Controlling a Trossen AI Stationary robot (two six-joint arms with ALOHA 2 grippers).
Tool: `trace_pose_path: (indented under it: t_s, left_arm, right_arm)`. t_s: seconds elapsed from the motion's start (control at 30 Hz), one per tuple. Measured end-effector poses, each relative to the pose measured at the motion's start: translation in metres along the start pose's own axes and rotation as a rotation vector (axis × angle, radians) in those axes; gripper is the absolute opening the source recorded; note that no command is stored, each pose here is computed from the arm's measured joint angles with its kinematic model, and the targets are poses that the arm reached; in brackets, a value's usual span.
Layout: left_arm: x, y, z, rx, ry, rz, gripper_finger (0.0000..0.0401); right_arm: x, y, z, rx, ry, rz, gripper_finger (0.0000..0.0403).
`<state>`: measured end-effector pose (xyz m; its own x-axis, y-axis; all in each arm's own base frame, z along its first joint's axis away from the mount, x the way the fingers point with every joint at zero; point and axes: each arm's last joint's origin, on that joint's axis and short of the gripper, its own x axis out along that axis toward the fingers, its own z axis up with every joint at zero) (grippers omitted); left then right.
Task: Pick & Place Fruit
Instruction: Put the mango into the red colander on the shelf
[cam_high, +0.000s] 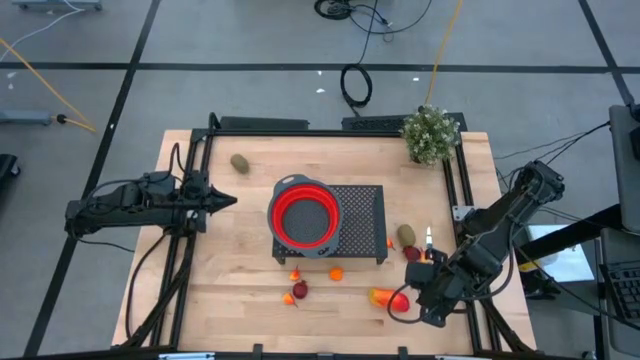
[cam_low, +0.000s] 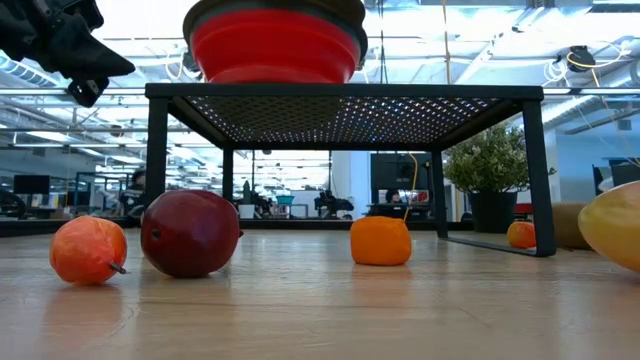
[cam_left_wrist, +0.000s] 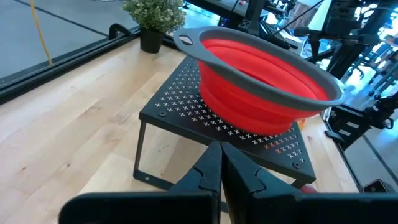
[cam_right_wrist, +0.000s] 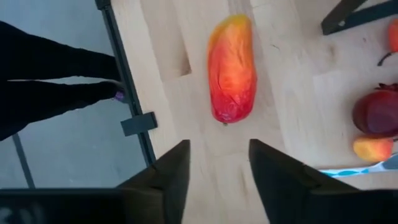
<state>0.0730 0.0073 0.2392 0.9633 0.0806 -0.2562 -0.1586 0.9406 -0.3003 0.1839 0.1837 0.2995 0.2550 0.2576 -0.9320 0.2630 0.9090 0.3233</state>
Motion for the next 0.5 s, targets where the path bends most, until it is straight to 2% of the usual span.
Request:
trace_pose_path:
  t_s: [0.27, 0.5]
  left_arm:
    - [0.0000, 0.0000, 0.0000, 0.019, 0.000, 0.000, 0.0008]
    - [0.0000, 0.0000, 0.0000, 0.019, 0.000, 0.000, 0.0008]
  right_arm:
    - [0.0000, -0.0007, -0.0002, 0.021, 0.003, -0.007, 0.0241]
    - [0.0000, 0.0001, 0.0002, 0.020, -0.001, 0.001, 0.0267]
